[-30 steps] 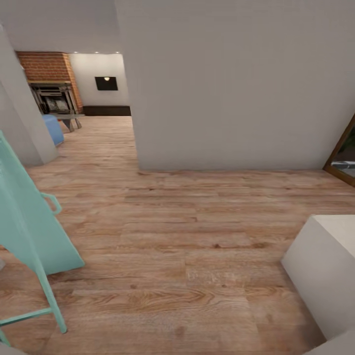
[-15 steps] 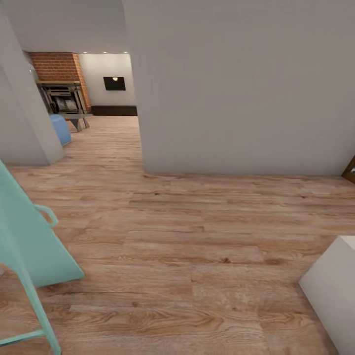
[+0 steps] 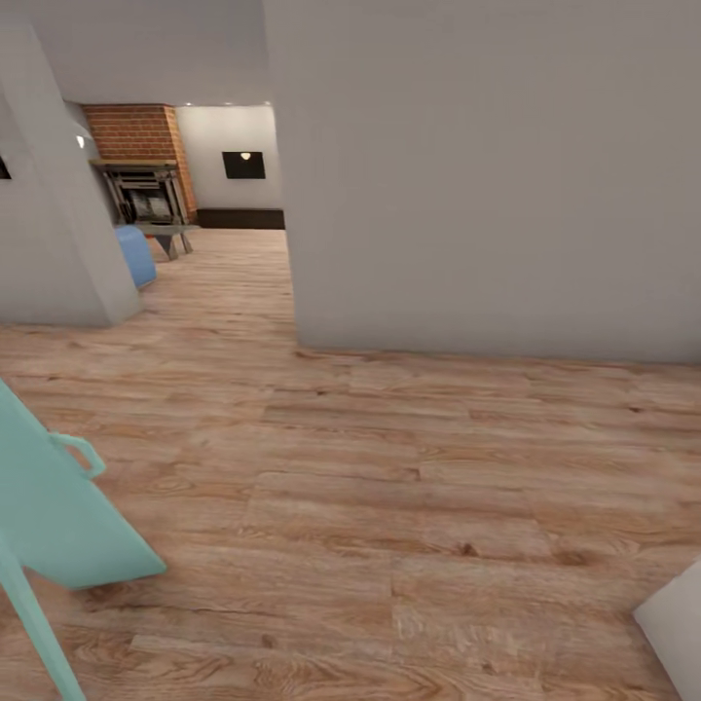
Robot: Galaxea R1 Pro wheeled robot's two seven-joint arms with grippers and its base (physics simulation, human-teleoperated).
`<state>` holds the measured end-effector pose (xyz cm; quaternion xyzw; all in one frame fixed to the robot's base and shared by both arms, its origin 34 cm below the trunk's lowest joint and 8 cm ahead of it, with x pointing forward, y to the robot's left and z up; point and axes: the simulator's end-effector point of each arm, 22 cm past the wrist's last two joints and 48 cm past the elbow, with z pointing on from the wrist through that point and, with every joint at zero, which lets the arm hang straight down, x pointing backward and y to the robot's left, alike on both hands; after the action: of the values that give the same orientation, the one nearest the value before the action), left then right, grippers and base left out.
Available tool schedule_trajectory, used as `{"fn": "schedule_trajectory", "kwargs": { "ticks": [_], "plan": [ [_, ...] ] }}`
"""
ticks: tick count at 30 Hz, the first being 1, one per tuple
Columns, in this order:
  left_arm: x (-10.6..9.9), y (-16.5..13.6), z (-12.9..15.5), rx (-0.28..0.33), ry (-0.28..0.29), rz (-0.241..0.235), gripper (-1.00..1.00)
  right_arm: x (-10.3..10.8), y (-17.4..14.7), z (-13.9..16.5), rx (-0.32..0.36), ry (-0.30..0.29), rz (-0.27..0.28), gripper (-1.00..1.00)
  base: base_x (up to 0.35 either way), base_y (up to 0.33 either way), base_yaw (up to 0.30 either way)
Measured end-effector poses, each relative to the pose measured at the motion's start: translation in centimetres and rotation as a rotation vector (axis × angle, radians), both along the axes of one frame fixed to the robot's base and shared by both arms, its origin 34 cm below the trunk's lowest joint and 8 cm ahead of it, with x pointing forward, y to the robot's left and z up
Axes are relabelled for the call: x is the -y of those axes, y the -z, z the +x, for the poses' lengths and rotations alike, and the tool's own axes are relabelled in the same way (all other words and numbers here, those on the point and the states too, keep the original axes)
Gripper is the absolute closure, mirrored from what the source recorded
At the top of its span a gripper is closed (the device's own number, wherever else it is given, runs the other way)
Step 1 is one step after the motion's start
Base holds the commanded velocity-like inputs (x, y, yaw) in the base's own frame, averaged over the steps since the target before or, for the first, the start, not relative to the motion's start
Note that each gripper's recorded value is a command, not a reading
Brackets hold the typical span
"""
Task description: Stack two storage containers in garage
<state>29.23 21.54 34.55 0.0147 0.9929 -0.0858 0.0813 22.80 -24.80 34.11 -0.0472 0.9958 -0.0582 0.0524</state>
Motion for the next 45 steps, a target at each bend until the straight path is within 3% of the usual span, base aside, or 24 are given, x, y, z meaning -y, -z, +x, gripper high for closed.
{"fn": "schedule_trajectory", "kwargs": {
  "ticks": [9, 35, 45],
  "plan": [
    [0.0, 0.0, 0.0, 0.000, -0.001, 0.000, -1.00, 0.0, 0.0, 0.0, 0.000, 0.000, 0.000, -1.00, 0.324, 0.000, 0.227],
    [0.0, 0.0, 0.0, -0.001, 0.000, 0.000, -1.00, 0.1, 0.0, 0.0, 0.002, 0.000, -0.001, -1.00, 0.324, 0.000, 0.005],
    [0.0, 0.2, -1.1, -0.052, -0.001, 0.001, -1.00, 0.1, 0.0, 0.0, 0.002, 0.000, -0.001, -1.00, 0.324, 0.000, 0.000]
  ]
}}
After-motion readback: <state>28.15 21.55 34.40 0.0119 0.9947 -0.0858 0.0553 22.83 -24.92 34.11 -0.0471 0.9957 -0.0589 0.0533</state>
